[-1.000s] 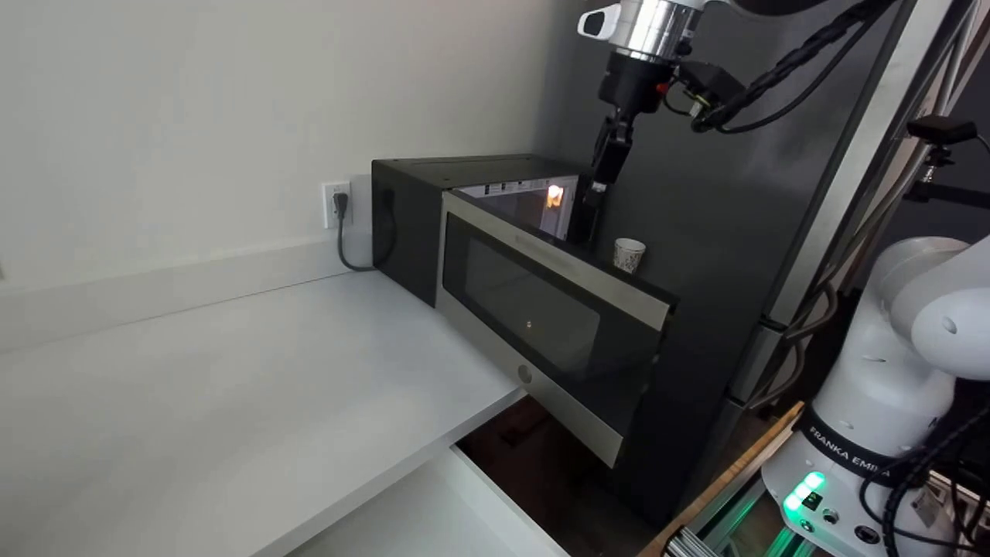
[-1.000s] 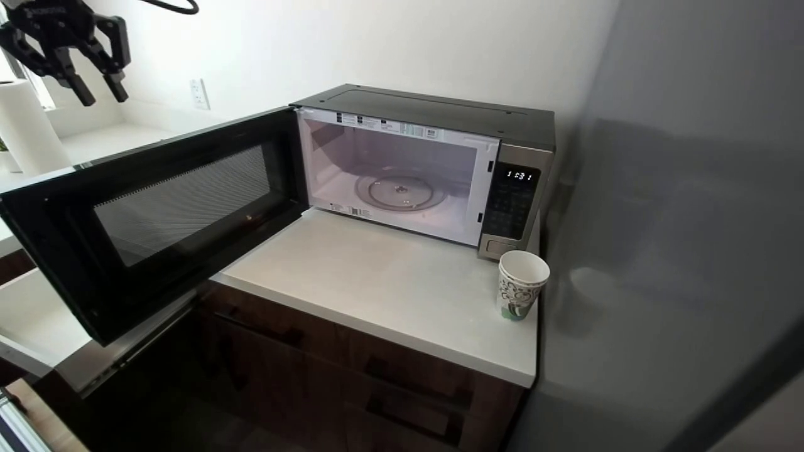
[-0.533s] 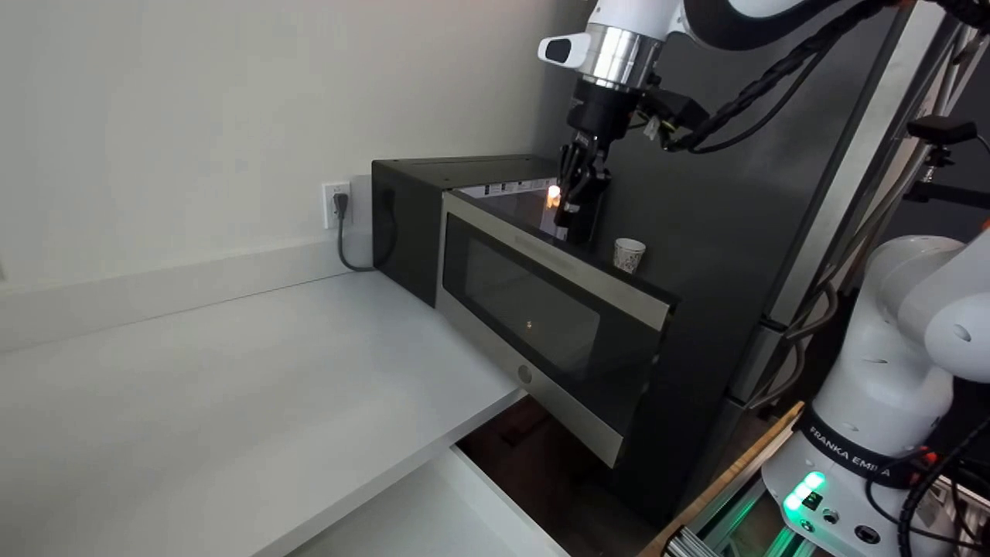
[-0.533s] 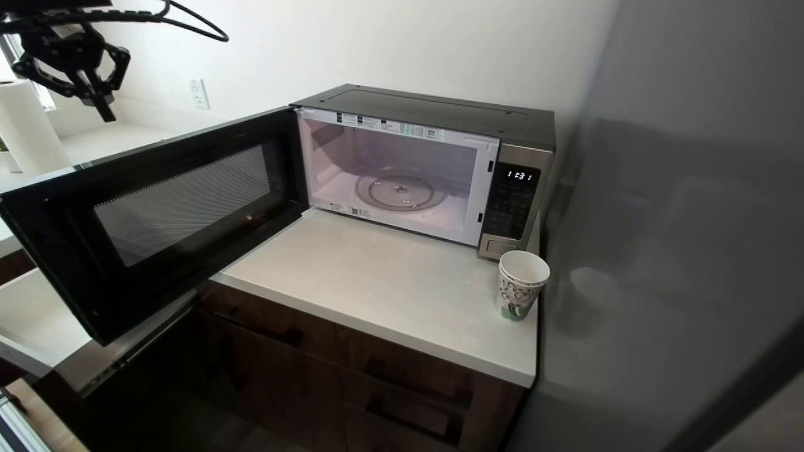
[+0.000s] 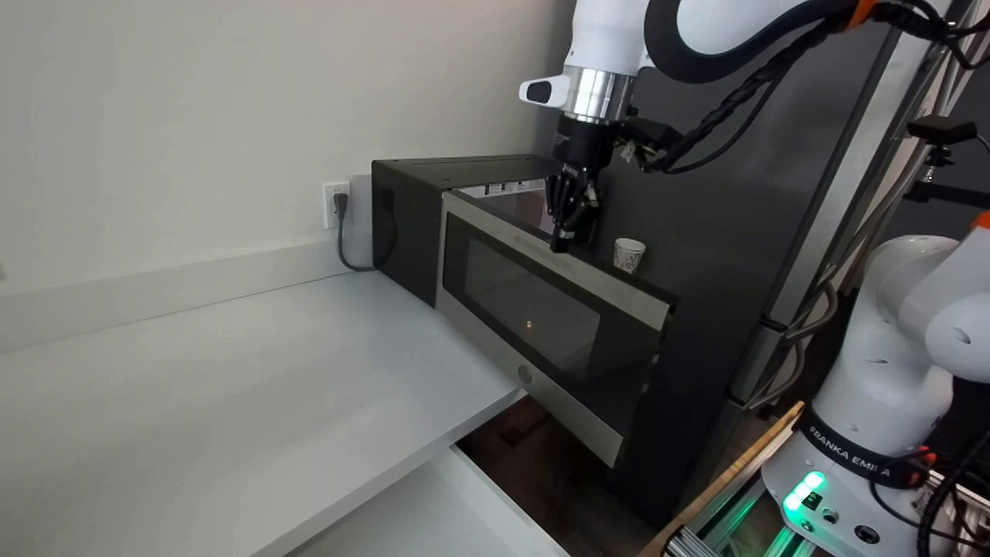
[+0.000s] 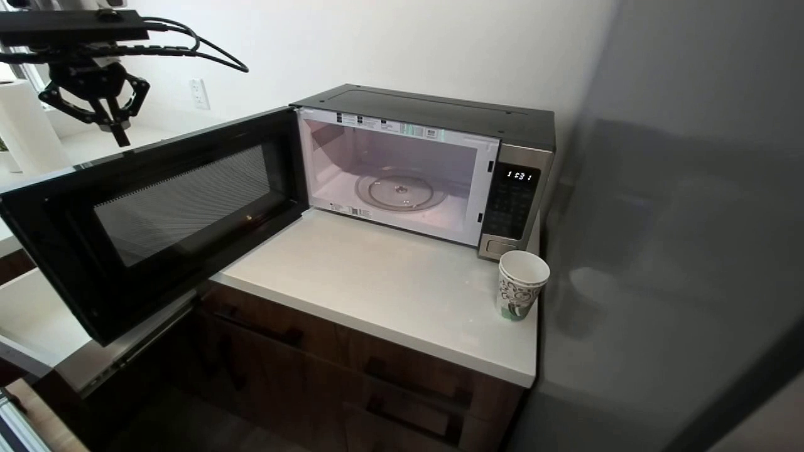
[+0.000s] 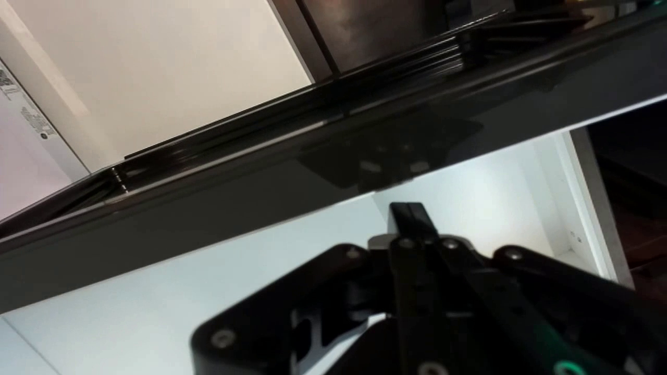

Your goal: Close the microwave door

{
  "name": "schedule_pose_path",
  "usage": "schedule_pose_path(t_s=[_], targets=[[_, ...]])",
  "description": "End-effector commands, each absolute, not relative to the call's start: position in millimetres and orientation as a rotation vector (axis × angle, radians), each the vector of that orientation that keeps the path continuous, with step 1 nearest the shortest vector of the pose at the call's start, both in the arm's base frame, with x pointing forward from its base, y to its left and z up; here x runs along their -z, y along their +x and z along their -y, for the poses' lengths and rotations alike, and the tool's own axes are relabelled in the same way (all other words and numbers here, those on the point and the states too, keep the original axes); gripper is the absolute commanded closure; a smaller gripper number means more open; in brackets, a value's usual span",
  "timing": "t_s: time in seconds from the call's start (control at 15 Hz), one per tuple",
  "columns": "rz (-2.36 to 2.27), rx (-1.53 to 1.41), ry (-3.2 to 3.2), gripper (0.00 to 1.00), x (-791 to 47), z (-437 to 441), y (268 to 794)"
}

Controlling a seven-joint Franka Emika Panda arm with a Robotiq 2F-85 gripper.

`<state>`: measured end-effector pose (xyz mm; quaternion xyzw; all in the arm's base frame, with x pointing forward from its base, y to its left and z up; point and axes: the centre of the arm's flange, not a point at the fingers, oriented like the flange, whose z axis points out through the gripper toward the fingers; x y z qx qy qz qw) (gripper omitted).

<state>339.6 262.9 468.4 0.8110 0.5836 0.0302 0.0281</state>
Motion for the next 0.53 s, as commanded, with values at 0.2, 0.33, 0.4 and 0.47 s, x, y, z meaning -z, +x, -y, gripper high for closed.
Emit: schedule_pose_path(t_s=[0.2, 0.33, 0.4, 0.47], targets=[[-1.806, -0.003, 2.484, 1.0, -461, -255, 349], [-1.782, 0.015, 2.492, 1.0, -460, -247, 351], [-1.773, 0.03, 2.502, 1.0, -459, -244, 352], [-1.762, 0.037, 2.506, 1.0, -459, -241, 353]])
